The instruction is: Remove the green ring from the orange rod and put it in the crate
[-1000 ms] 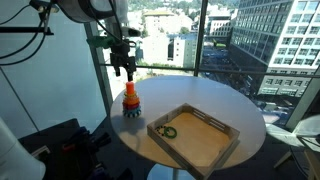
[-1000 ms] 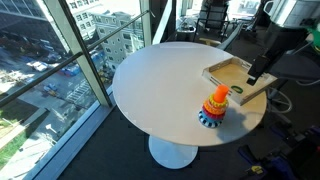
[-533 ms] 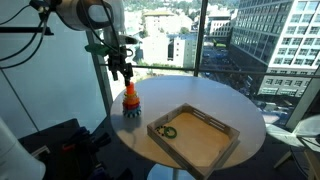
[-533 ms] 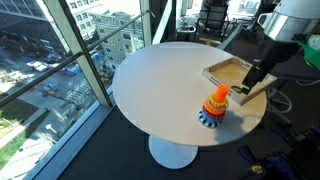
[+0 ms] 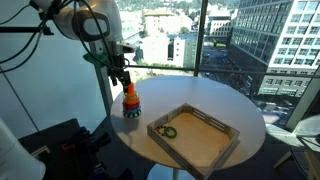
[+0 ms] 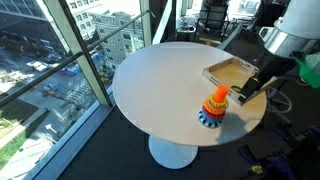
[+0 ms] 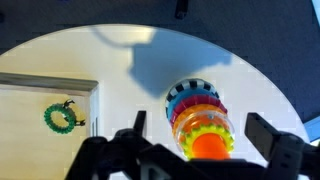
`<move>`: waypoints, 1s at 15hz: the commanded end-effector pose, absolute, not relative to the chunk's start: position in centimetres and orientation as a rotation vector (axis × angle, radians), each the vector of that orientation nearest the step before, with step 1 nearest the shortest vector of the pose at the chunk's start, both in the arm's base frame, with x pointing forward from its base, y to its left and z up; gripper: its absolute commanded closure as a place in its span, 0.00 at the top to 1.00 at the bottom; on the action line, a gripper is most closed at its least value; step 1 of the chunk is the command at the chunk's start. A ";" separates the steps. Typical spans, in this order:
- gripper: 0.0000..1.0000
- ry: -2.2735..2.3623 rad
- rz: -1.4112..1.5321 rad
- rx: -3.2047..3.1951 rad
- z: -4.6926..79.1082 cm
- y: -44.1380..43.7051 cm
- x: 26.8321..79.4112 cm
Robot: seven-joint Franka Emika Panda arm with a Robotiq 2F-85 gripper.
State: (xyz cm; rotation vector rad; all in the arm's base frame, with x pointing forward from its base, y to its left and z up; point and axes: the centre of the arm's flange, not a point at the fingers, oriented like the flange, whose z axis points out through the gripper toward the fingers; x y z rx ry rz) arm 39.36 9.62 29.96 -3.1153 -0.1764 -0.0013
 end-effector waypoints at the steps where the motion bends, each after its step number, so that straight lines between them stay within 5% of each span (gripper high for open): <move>1: 1.00 -0.146 -0.041 -3.103 28.7 10.2 39.5; 15: 1.00 -0.179 -0.044 -3.108 27.6 10.3 39.8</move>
